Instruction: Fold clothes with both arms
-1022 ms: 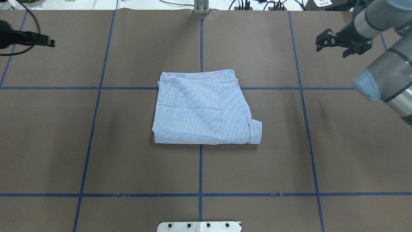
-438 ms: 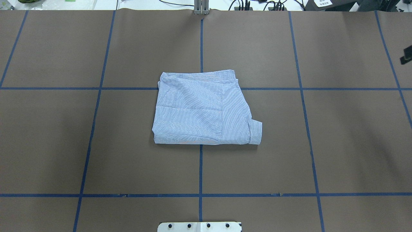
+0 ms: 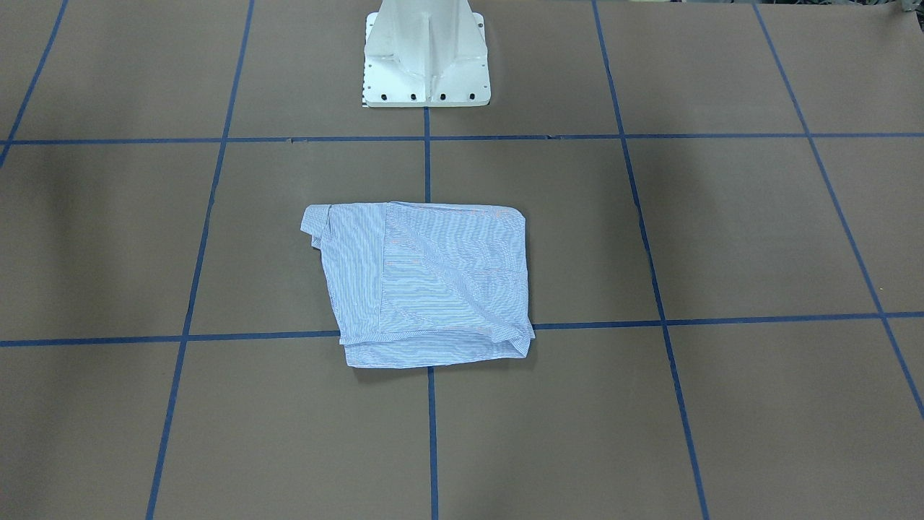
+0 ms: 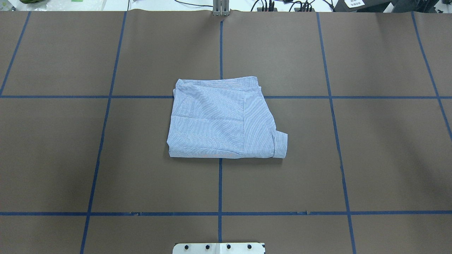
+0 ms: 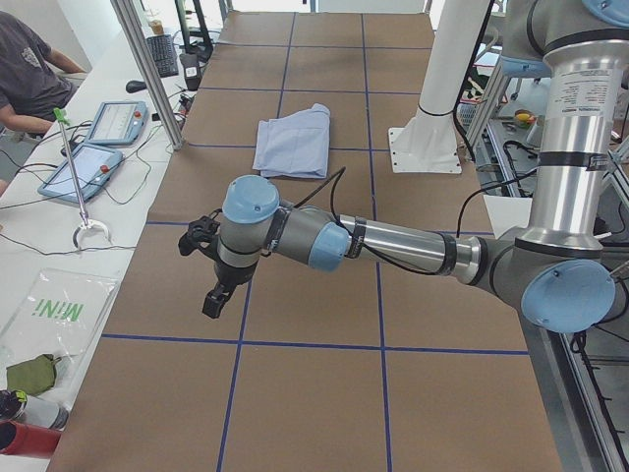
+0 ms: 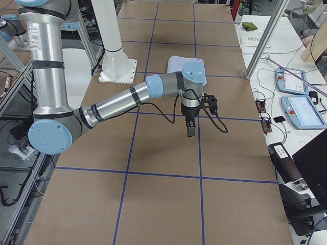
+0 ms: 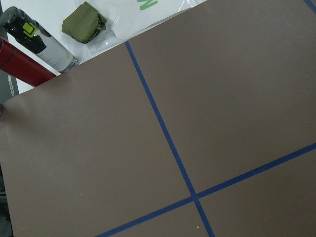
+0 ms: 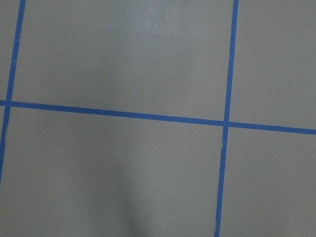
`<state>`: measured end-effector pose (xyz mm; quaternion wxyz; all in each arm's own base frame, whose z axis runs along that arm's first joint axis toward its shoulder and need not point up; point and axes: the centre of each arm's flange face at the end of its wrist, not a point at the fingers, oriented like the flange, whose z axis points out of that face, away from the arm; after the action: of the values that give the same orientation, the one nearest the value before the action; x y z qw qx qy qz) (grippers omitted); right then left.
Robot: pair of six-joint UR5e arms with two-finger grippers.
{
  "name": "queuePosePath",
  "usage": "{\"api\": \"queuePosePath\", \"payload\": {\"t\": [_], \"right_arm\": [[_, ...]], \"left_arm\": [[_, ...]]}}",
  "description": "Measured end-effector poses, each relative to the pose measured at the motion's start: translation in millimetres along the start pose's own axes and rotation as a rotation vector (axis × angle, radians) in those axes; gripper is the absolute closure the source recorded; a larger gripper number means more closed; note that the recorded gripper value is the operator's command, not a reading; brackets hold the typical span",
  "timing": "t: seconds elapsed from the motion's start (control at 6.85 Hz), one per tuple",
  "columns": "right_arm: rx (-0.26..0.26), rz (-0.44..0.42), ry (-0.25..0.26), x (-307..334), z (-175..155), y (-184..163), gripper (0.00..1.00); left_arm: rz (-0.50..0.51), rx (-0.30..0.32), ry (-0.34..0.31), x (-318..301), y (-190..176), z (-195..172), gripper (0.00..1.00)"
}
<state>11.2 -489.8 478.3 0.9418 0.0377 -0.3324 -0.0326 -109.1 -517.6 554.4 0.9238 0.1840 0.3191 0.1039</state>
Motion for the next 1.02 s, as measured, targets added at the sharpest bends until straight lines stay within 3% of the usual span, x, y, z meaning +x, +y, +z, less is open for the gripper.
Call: {"api": "queuePosePath", "payload": {"t": [0.15, 0.44, 1.02], "right_arm": [[-0.027, 0.013, 0.004, 10, 12, 2, 0.0], [-0.081, 0.037, 0.001, 41, 53, 2, 0.0], [-0.128, 0.062, -0.004, 89, 101, 18, 0.0]], "left_arm": [[-0.081, -0.051, 0.017, 0, 7, -6, 0.0], [-0.167, -0.086, 0.021, -7, 13, 3, 0.0], [-0.144, -0.049, 0.016, -56, 39, 66, 0.0]]}}
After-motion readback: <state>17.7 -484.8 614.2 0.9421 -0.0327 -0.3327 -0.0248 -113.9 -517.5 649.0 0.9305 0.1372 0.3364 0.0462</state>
